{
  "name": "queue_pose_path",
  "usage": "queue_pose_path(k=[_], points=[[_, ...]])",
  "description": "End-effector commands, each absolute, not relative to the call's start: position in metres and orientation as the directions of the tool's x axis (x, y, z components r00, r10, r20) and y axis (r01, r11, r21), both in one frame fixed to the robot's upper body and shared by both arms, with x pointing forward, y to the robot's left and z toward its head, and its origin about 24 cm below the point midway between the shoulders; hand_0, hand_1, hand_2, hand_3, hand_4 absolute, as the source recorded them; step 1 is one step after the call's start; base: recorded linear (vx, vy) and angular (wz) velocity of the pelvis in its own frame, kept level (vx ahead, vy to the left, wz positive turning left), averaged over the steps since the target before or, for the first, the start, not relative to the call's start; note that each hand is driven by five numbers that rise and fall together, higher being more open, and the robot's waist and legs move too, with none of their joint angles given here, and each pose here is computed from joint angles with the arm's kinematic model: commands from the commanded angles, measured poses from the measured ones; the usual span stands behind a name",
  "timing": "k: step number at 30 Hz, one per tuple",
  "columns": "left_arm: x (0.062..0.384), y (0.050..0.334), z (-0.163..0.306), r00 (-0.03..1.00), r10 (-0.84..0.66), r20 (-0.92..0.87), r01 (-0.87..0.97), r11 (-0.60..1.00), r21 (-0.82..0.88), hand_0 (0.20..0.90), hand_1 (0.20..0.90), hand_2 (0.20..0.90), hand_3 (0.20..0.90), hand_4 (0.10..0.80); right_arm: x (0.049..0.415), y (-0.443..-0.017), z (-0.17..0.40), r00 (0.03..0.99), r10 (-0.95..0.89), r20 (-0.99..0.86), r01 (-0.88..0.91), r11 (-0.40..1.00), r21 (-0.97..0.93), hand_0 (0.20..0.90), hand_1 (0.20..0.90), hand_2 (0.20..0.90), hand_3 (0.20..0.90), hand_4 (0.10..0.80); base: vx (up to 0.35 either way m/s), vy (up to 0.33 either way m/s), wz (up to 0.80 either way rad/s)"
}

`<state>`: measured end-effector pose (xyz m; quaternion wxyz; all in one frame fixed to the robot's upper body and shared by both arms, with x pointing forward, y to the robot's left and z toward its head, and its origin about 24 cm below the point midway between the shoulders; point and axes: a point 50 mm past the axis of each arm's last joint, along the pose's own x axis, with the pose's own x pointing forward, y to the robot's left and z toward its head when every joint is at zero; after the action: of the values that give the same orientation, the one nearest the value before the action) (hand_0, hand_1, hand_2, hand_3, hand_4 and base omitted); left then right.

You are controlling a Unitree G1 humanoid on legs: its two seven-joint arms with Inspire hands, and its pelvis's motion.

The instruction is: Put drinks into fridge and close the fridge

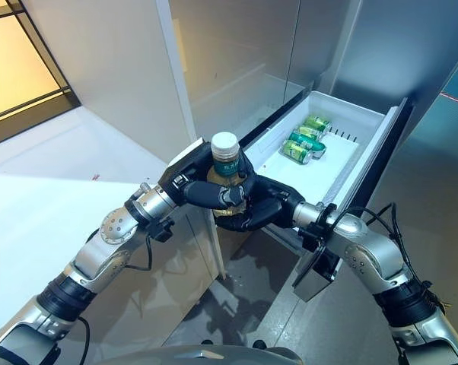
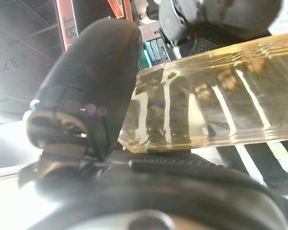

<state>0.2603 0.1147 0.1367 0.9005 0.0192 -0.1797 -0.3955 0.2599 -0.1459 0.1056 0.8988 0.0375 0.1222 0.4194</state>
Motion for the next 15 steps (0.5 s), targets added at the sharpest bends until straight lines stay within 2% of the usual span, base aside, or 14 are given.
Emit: queue_pose_path(k=[1,2,9,14,15], points=[[0.246,0.079,0.209,0.311,-0.613,0.726,0.815,0.565,0.128,0.300,0.300,0.300,0.200,0.100,0.261,-0.094,0.150,0.471,0.876,0.107,-0.871,0.441,0.218,0.375,0.375,0.375,0.288,0.188,0.000,0.000,0.00],[0.245,0.076,0.208,0.307,-0.621,0.721,0.822,0.555,0.128,0.300,0.300,0.300,0.200,0.100,0.261,-0.094,0.150,0.477,0.872,0.113,-0.867,0.446,0.222,0.300,0.300,0.300,0.200,0.100,0.019,-0.002,-0.04],[0.243,0.070,0.210,0.288,-0.615,0.734,0.839,0.532,0.116,0.300,0.300,0.300,0.200,0.100,0.266,-0.092,0.155,0.528,0.833,0.163,-0.840,0.484,0.246,0.300,0.300,0.300,0.200,0.100,0.012,-0.005,-0.05],[0.241,0.066,0.211,0.274,-0.607,0.746,0.839,0.529,0.123,0.300,0.300,0.300,0.200,0.100,0.272,-0.095,0.159,0.613,0.761,0.213,-0.787,0.563,0.254,0.300,0.300,0.300,0.200,0.100,0.000,0.000,0.00],[0.241,0.066,0.213,0.276,-0.603,0.749,0.832,0.540,0.128,0.300,0.300,0.300,0.200,0.100,0.276,-0.099,0.162,0.653,0.720,0.234,-0.757,0.622,0.199,0.300,0.300,0.300,0.200,0.100,0.000,0.000,0.00]])
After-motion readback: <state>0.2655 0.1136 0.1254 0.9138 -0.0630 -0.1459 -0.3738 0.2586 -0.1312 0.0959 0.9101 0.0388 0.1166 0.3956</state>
